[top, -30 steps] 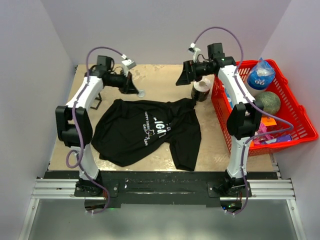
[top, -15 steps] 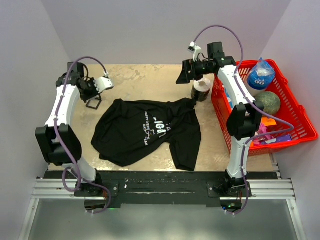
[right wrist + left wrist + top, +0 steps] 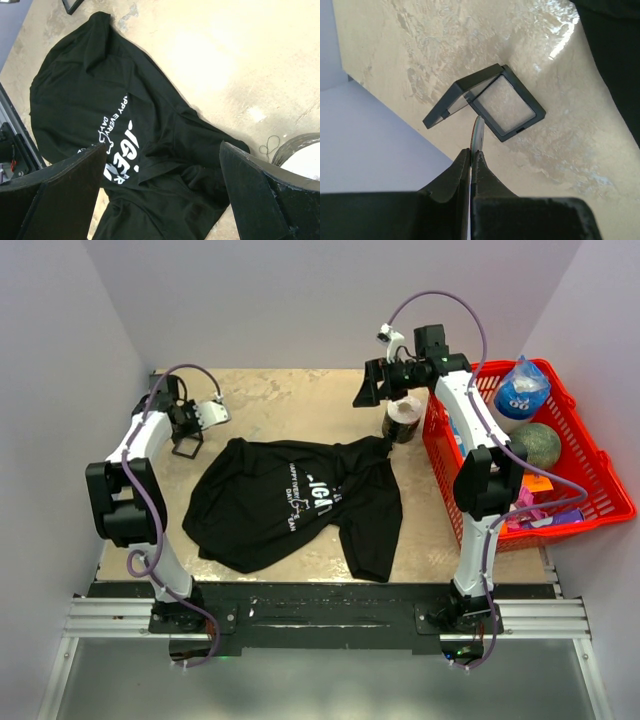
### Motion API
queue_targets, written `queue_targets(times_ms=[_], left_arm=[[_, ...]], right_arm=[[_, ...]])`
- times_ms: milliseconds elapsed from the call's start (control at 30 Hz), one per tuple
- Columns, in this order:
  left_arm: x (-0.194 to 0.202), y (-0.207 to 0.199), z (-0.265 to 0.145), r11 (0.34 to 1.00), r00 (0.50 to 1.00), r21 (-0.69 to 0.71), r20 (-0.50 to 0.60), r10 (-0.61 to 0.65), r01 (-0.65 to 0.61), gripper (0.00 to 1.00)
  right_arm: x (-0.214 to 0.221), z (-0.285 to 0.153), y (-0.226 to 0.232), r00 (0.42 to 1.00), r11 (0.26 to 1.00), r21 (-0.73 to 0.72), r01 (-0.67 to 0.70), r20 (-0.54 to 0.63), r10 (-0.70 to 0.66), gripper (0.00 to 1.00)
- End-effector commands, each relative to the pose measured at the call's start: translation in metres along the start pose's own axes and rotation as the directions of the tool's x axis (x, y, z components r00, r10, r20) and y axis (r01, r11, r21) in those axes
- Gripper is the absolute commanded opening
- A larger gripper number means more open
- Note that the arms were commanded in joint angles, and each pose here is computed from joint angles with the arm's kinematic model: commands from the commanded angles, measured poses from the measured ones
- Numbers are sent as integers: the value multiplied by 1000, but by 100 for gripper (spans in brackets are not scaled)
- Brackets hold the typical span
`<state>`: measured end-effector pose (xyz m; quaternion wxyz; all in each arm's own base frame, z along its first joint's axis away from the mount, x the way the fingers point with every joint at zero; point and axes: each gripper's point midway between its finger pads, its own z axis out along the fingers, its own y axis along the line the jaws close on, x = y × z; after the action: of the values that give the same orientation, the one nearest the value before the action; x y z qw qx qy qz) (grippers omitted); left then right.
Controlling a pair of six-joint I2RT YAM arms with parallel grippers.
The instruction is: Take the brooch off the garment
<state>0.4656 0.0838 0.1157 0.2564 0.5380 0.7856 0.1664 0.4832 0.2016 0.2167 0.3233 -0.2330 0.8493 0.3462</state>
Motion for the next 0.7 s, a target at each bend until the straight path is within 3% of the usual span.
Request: queue_targets(times_ms=[0, 667], left_arm=[[4, 18, 15, 997, 999, -68, -10, 42, -43, 0], [13, 15, 55, 996, 996, -50, -33, 77, -78, 0]], right_arm=[[-13, -8, 3, 999, 999, 27, 28, 40, -29, 99], [-8, 7, 4, 999, 999, 25, 30, 17, -30, 99]])
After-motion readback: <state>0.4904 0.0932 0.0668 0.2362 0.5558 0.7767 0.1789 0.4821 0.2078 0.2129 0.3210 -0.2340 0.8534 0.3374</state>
